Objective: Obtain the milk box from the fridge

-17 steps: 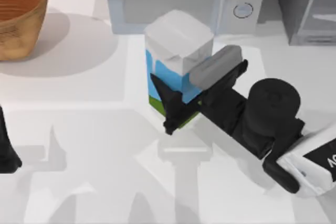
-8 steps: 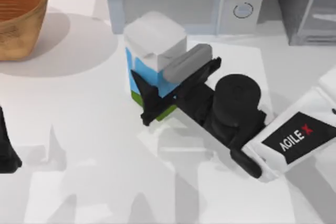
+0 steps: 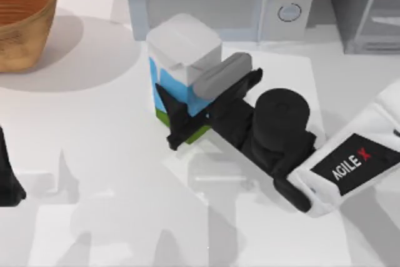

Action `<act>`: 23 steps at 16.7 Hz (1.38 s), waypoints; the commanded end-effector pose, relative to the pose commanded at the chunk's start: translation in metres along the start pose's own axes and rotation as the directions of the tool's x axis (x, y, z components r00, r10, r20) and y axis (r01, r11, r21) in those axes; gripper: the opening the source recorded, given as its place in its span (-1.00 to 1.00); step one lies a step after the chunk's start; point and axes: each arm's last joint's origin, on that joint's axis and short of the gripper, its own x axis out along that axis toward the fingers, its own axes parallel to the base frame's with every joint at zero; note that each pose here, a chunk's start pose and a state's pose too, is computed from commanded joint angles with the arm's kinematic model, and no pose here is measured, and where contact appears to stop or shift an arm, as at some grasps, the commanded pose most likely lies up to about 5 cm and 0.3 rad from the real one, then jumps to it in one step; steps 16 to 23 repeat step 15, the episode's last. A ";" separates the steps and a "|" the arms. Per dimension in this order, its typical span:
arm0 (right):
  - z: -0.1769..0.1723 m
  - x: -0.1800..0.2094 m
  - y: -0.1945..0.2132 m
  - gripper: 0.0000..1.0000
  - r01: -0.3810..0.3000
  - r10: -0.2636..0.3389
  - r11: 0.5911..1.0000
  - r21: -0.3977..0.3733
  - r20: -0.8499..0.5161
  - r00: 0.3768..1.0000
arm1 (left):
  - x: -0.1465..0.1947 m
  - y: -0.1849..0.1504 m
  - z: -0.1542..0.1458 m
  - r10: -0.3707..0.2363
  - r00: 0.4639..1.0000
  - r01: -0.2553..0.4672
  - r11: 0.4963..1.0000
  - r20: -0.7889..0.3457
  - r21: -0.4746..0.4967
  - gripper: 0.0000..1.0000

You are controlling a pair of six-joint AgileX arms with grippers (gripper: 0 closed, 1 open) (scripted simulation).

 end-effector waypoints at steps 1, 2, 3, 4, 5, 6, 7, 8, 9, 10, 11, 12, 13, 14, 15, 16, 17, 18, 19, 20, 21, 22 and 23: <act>0.000 0.000 0.000 -0.25 0.000 0.000 1.000 0.000 0.000 1.000 | 0.000 0.000 0.000 0.000 1.000 0.000 1.000 0.000 0.000 1.00; 0.000 0.000 0.000 -0.10 0.000 0.000 1.000 0.000 0.000 1.000 | 0.000 0.000 0.000 0.000 1.000 0.000 1.000 0.000 0.000 1.00; 0.000 0.000 0.000 0.06 0.000 0.000 1.000 0.000 0.000 1.000 | 0.000 0.000 0.000 0.000 1.000 0.000 1.000 0.000 0.000 1.00; 0.000 0.000 0.000 0.21 0.000 0.000 1.000 0.000 0.000 1.000 | 0.000 0.000 0.000 0.000 1.000 0.000 1.000 0.000 0.000 1.00; 0.000 0.000 0.000 0.36 0.000 0.000 1.000 0.000 0.000 1.000 | 0.000 0.000 0.000 0.000 1.000 0.000 1.000 0.000 0.000 1.00; 0.000 0.000 0.000 0.51 0.000 0.000 1.000 0.000 0.000 1.000 | 0.000 0.000 0.000 0.000 1.000 0.000 1.000 0.000 0.000 1.00; 0.000 0.000 0.000 0.66 0.000 0.000 1.000 0.000 0.000 1.000 | 0.000 0.000 0.000 0.000 1.000 0.000 1.000 0.000 0.000 1.00; 0.000 0.000 0.000 0.81 0.000 0.000 1.000 0.000 0.000 1.000 | 0.000 0.000 0.000 0.000 1.000 0.000 1.000 0.000 0.000 1.00; 0.000 0.000 0.000 0.96 0.000 0.000 1.000 0.000 0.000 1.000 | 0.000 0.000 0.000 0.000 1.000 0.000 1.000 0.000 0.000 1.00; 0.000 0.000 0.000 1.00 0.000 0.000 1.000 0.000 0.000 1.000 | 0.000 0.000 0.000 0.000 1.000 0.000 1.000 0.000 0.000 1.00; 0.000 0.000 0.000 1.00 0.000 0.000 1.000 0.000 0.000 1.000 | 0.000 0.000 0.000 0.000 1.000 0.000 1.000 0.000 0.000 1.00; 0.000 0.000 0.000 1.00 0.000 0.000 1.000 0.000 0.000 1.000 | 0.000 0.000 0.000 0.000 1.000 0.000 1.000 0.000 0.000 1.00; 0.000 0.000 0.000 1.00 0.000 0.000 1.000 0.000 0.000 1.000 | 0.000 0.000 0.000 0.000 1.000 0.000 1.000 0.000 0.000 1.00; 0.000 0.000 0.000 1.00 0.000 0.000 1.000 0.000 0.000 1.000 | 0.000 0.000 0.000 0.000 1.000 0.000 1.000 0.000 0.000 1.00; 0.000 0.000 0.000 1.00 0.000 0.000 1.000 0.000 0.000 1.000 | 0.000 0.000 0.000 0.000 1.000 0.000 1.000 0.000 0.000 1.00; 0.000 0.000 0.000 1.00 0.000 0.000 1.000 0.000 0.000 1.000 | 0.000 0.000 0.000 0.000 1.000 0.000 1.000 0.000 0.000 1.00; 0.000 0.000 0.000 1.00 0.000 0.000 1.000 0.000 0.000 1.000 | 0.000 0.000 0.000 0.000 1.000 0.000 1.000 0.000 0.000 1.00; 0.000 0.000 0.000 1.00 0.000 0.000 1.000 0.000 0.000 1.000 | 0.000 0.000 0.000 0.000 1.000 0.000 1.000 0.000 0.000 1.00; 0.000 0.000 0.000 1.00 0.000 0.000 1.000 0.000 0.000 1.000 | 0.000 0.000 0.000 0.000 1.000 0.000 1.000 0.000 0.000 1.00; 0.000 0.000 0.000 1.00 0.000 0.000 1.000 0.000 0.000 1.000 | 0.000 0.000 0.000 0.000 1.000 0.000 1.000 0.000 0.000 1.00; 0.000 0.000 0.000 1.00 0.000 0.000 1.000 0.000 0.000 1.000 | 0.000 0.000 0.000 0.000 1.000 0.000 1.000 0.000 0.000 1.00; 0.000 0.000 0.000 1.00 0.000 0.000 1.000 0.000 0.000 1.000 | 0.000 0.000 0.000 0.000 1.000 0.000 1.000 0.000 0.000 1.00; 0.000 0.000 0.000 1.00 0.000 0.000 1.000 0.000 0.000 1.000 | 0.000 0.000 0.000 0.000 1.000 0.000 1.000 0.000 0.000 1.00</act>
